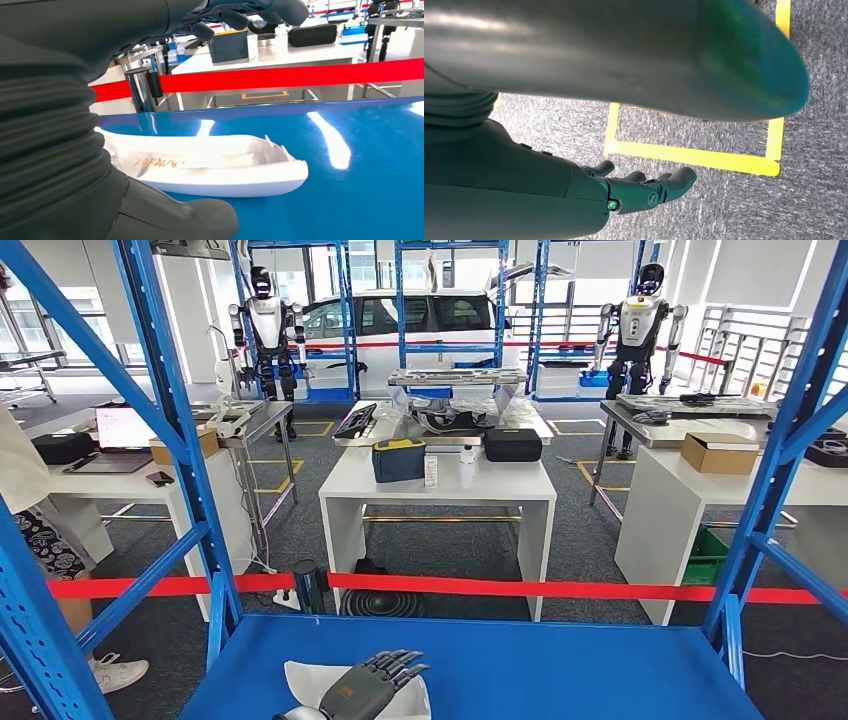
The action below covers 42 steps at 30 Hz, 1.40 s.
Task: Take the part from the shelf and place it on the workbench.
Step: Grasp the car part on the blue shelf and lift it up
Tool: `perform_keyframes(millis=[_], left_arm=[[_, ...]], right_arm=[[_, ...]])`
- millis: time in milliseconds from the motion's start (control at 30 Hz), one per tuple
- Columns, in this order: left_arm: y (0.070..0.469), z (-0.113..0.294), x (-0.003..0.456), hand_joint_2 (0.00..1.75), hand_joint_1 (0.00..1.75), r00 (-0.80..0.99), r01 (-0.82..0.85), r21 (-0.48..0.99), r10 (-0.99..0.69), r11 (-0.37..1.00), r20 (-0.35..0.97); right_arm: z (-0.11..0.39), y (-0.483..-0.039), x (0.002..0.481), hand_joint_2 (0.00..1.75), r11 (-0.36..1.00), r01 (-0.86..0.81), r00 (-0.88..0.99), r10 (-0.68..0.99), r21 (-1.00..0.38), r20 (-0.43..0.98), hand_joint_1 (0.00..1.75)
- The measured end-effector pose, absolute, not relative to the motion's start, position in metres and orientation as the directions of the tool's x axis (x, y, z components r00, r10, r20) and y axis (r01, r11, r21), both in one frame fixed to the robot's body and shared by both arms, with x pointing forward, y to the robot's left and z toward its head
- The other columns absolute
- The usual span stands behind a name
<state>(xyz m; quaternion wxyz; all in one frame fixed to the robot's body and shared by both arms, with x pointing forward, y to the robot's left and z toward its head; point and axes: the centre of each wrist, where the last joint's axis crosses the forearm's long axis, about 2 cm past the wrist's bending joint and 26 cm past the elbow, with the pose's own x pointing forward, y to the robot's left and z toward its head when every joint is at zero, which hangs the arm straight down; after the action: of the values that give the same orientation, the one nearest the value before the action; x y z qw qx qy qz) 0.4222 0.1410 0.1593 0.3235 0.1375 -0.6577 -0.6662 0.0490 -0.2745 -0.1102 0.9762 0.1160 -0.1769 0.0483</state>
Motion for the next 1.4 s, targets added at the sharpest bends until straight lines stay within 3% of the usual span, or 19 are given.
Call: perform_keyframes(millis=[533,1400], left_arm=[[0.153,0.15,0.422,1.75,0.0,-0.52,0.237,0.969,-0.834,0.067,0.185],[0.167,0.138,0.421,1.75,0.0,-0.425,0.334,0.942,-0.89,0.013,0.163]], right_arm=[[-0.11,-0.273,0.048,0.0,0.966,-0.149,0.934,0.068,0.211,0.351,0.0],[-0.11,-0.266,0.048,0.0,0.962,-0.16,0.935,0.076,0.221,0.346,0.0]])
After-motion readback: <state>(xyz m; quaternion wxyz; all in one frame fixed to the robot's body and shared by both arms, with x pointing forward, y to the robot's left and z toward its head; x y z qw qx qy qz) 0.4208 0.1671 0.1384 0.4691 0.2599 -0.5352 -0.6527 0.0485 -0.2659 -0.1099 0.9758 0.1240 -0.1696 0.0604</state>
